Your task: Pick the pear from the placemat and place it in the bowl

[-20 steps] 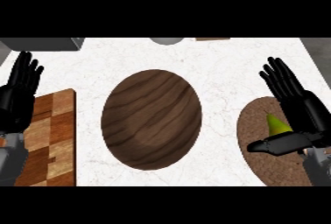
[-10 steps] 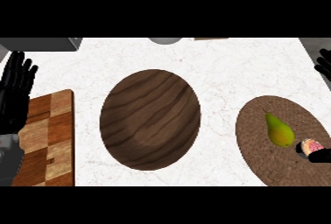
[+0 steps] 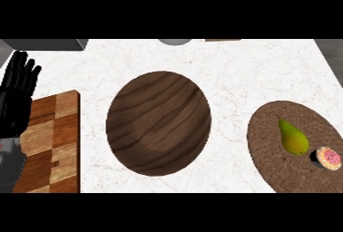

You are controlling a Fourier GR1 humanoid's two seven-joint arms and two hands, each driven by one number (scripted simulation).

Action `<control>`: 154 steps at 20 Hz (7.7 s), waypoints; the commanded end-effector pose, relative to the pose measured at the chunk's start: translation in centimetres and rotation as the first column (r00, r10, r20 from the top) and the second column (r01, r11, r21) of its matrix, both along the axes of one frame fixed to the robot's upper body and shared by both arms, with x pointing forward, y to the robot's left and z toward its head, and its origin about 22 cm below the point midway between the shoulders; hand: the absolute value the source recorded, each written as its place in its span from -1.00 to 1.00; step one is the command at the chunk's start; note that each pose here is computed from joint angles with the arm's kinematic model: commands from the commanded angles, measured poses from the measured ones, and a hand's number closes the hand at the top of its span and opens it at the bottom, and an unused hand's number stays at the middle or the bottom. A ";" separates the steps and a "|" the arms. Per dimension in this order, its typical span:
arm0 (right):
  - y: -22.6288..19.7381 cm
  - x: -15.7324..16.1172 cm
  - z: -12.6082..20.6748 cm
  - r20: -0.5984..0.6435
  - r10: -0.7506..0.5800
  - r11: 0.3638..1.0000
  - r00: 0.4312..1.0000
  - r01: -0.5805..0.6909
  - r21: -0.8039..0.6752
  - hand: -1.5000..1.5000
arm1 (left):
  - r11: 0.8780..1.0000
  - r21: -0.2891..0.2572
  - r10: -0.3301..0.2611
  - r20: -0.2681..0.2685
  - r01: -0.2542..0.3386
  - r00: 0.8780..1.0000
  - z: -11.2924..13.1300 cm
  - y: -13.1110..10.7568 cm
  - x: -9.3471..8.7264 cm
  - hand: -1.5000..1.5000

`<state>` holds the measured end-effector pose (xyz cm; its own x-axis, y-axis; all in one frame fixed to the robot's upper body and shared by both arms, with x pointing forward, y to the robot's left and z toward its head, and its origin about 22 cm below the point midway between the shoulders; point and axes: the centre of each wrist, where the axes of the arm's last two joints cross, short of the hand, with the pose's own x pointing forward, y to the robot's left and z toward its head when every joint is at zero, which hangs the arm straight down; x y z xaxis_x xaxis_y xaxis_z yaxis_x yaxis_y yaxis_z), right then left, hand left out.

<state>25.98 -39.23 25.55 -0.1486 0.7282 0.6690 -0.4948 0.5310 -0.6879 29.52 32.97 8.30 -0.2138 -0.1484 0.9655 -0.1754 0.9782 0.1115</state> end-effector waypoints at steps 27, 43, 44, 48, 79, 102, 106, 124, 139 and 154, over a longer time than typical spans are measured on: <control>-0.6 3.8 -11.2 -0.267 0.064 0.967 0.962 -0.126 -0.221 -1.00 | 1.000 -0.002 -0.001 -0.015 0.001 1.000 -0.2 2.4 -0.5 0.00; 1.9 5.2 -16.7 -0.212 0.113 0.971 0.971 -0.153 -0.182 -1.00 | 1.000 0.005 0.002 -0.004 -0.002 1.000 -0.3 -1.0 0.2 0.00; 0.2 4.6 -17.6 -0.245 0.126 0.963 0.961 -0.177 -0.202 -1.00 | 1.000 -0.007 -0.001 -0.004 0.001 1.000 -0.4 0.9 0.3 0.00; -0.3 6.3 -17.0 -0.260 0.113 0.966 0.959 -0.168 -0.199 -1.00 | 1.000 -0.011 0.010 0.008 -0.010 1.000 0.5 0.4 0.9 0.00; 1.8 7.3 -23.2 -0.102 0.099 0.971 0.990 -0.119 -0.209 1.00 | 1.000 -0.013 0.008 -0.007 -0.008 1.000 1.2 -0.3 -0.6 0.00; 1.8 18.0 -1.2 0.538 0.488 0.872 0.688 -0.364 -0.326 1.00 | 0.994 0.000 -0.105 0.022 0.105 0.994 0.8 -3.3 2.0 0.00; 3.5 18.9 -0.1 0.591 0.480 0.866 0.648 -0.457 -0.202 1.00 | 0.997 0.001 -0.080 0.018 0.080 0.997 1.2 -3.2 2.4 0.00; 20.4 21.6 4.9 0.404 0.657 0.704 0.636 -0.710 -0.027 1.00 | 1.000 0.002 -0.031 -0.003 0.031 1.000 0.6 -1.2 1.3 0.00; 32.5 18.2 -5.6 0.270 0.770 0.620 0.578 -0.778 -0.101 1.00 | 1.000 -0.002 0.011 -0.018 -0.011 1.000 -0.4 -0.3 0.8 0.00; 34.1 15.4 -15.8 0.087 0.635 0.758 0.767 -0.641 0.118 -1.00 | 1.000 -0.020 -0.020 -0.012 0.019 1.000 -1.5 -1.7 0.9 0.00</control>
